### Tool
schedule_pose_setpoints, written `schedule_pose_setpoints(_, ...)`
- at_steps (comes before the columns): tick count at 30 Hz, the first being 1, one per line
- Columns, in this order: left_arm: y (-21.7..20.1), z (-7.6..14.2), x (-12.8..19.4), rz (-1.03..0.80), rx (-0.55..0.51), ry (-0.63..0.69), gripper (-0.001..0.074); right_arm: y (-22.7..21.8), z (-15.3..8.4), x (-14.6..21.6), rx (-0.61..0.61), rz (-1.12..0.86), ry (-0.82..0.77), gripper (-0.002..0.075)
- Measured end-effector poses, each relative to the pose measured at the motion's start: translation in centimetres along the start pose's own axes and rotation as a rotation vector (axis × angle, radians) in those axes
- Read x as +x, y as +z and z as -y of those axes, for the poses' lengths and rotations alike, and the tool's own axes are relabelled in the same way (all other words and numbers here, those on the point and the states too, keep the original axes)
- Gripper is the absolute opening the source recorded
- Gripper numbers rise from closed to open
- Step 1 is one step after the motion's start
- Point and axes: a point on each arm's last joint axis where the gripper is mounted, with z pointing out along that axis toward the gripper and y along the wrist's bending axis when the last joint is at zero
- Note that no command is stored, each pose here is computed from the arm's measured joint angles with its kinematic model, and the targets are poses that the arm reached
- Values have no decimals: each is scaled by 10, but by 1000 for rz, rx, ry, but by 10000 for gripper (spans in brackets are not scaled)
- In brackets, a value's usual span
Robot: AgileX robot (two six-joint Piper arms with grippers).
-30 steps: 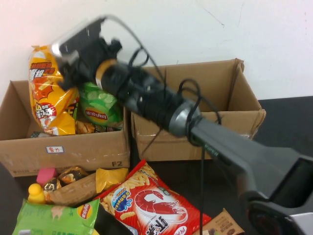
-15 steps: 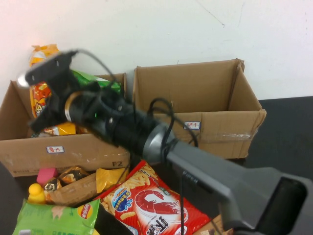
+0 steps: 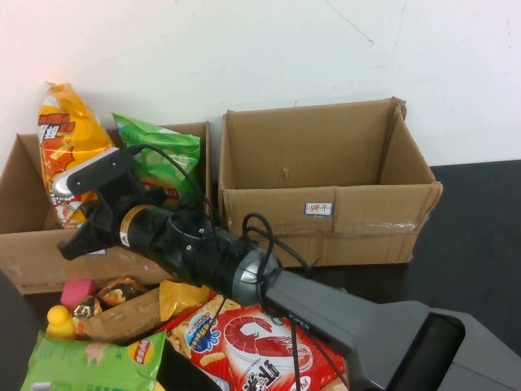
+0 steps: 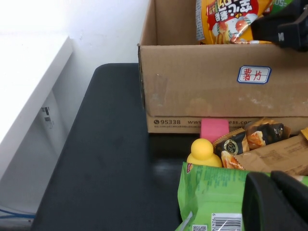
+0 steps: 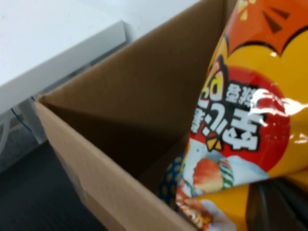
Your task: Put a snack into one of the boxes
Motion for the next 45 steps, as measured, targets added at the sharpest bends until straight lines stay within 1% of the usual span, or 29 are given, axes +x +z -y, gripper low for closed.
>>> schedule_pose_setpoints(3, 0, 0, 0, 0, 0, 0, -3, -1, 0, -1, -1, 3, 3, 0)
schedule_pose_setpoints(6, 0, 0, 0, 0, 0, 0, -3, -11, 0, -19, 14, -14, -14, -1)
schedule_pose_setpoints(9, 0, 0, 0, 0, 0, 0, -3, -35, 2, -54, 57, -58, -79, -1)
schedule_pose_setpoints(14, 0, 0, 0, 0, 0, 0, -3, -106, 7, -136, 160, -84, -158, -1)
schedule_pose_setpoints(16, 0, 0, 0, 0, 0, 0, -3, -131, 8, -157, 186, -108, -194, -1)
schedule_pose_setpoints(19, 0, 0, 0, 0, 0, 0, -3, -160, 8, -174, 208, -177, -272, -1)
schedule_pose_setpoints(23, 0, 0, 0, 0, 0, 0, -3, -184, -7, -180, 187, -243, -354, -1)
schedule_pose_setpoints(28, 0, 0, 0, 0, 0, 0, -3, -215, -22, -186, 145, -244, -389, -1)
schedule_pose_setpoints(31, 0, 0, 0, 0, 0, 0, -3, -233, -19, -181, 170, -229, -374, -1)
schedule_pose_setpoints(34, 0, 0, 0, 0, 0, 0, -3, -259, -10, -176, 233, -185, -356, -1)
schedule_pose_setpoints(37, 0, 0, 0, 0, 0, 0, -3, -296, -2, -171, 268, -127, -347, -1)
schedule_pose_setpoints(45, 0, 0, 0, 0, 0, 0, -3, -378, 6, -138, 204, -51, -384, -1)
